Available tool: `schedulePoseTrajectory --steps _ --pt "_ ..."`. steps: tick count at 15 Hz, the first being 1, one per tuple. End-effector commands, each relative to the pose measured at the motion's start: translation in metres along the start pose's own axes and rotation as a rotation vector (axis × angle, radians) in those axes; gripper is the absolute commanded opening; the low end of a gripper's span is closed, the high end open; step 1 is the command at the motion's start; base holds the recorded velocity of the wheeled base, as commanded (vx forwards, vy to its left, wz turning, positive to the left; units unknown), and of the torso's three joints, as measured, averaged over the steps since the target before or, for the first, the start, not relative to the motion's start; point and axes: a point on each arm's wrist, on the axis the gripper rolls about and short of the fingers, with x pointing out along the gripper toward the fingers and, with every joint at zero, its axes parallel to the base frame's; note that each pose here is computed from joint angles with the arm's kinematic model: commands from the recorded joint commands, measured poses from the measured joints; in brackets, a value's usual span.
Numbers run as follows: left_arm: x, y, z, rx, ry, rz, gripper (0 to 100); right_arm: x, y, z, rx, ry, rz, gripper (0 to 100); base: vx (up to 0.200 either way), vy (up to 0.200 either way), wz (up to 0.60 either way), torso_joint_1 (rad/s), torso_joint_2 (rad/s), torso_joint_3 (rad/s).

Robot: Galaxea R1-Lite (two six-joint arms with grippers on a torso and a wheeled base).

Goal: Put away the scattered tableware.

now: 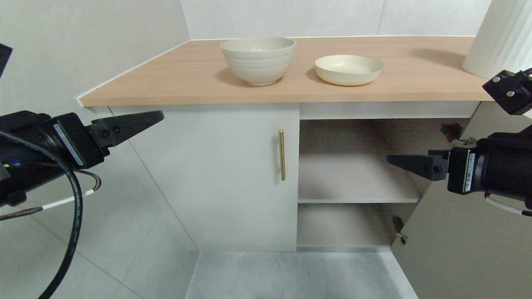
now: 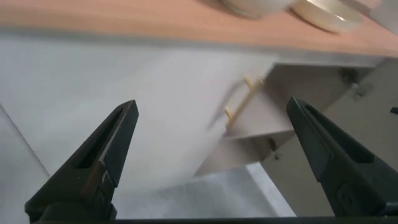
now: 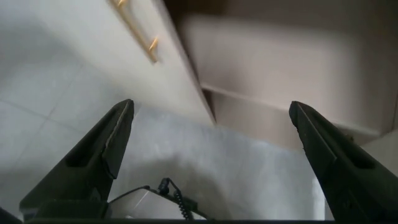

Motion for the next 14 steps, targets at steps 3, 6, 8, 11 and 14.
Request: schedulePoseTrajectory --steps 3,6,8,11,14 --pt "0.001 0.000 -0.001 -0.001 0.005 0.001 100 -0.012 0.000 0.004 0.006 -0.026 0.028 100 0.133 0.000 0.00 0.005 0.00 0.002" --pt "-0.002 0.000 0.001 -0.003 -0.006 -0.002 100 -0.026 0.000 -0.002 -0.009 -0.019 0.136 100 0.000 0.000 0.00 0.000 0.00 0.000" --pt "-0.002 0.000 0.001 -0.003 -0.006 -0.002 100 -0.026 -0.001 -0.005 -0.051 -0.019 0.135 100 0.000 0.000 0.00 0.000 0.00 0.000" --pt "-0.001 0.000 0.000 -0.003 -0.004 -0.002 100 -0.027 -0.001 -0.006 -0.061 -0.021 0.138 100 0.000 0.000 0.00 0.000 0.00 0.000" --pt "-0.001 -0.001 0.003 -0.002 -0.010 -0.004 100 -0.036 -0.001 -0.005 -0.067 -0.041 0.160 100 0.000 0.000 0.00 0.000 0.00 0.000"
